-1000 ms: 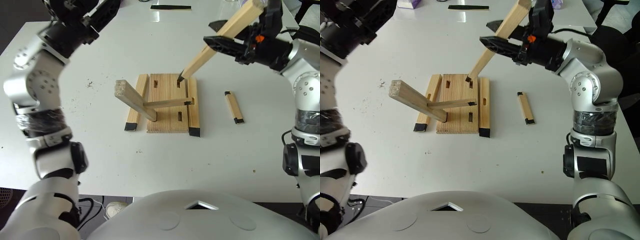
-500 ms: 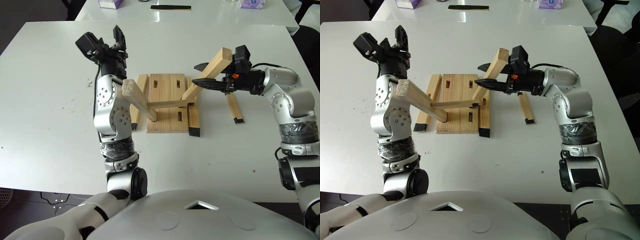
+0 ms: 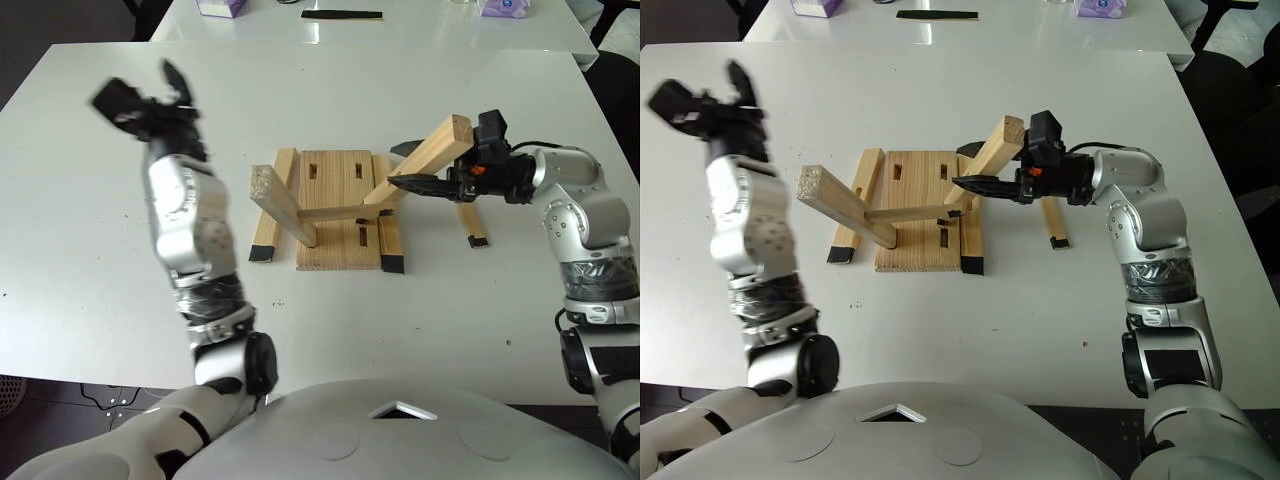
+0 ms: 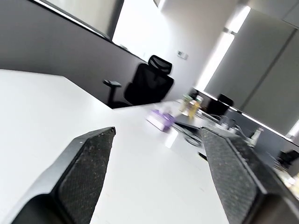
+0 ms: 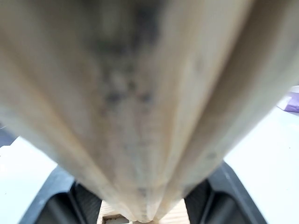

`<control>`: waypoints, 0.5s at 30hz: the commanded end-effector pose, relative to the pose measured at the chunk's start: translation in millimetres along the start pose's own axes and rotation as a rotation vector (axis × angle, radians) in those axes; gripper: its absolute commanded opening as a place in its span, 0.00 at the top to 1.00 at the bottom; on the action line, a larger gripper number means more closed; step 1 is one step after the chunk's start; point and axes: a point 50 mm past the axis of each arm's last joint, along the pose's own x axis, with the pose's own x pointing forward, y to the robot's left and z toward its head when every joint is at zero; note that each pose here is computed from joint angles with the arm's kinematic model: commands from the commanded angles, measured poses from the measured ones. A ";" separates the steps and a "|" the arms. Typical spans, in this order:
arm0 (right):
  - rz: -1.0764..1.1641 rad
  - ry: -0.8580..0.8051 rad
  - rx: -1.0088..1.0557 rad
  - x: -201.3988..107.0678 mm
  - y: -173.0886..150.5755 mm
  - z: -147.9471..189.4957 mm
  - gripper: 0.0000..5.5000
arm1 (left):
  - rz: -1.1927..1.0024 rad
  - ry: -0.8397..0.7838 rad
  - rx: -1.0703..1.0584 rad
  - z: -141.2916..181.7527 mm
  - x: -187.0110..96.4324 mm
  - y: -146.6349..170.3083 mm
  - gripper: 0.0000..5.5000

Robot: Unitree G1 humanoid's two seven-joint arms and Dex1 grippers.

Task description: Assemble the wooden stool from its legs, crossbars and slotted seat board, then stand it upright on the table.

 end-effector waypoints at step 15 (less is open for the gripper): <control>-0.148 0.017 0.014 -15.7 25.1 -7.5 0.64 | -1.188 0.295 -0.053 77.6 -86.0 -108.3 0.38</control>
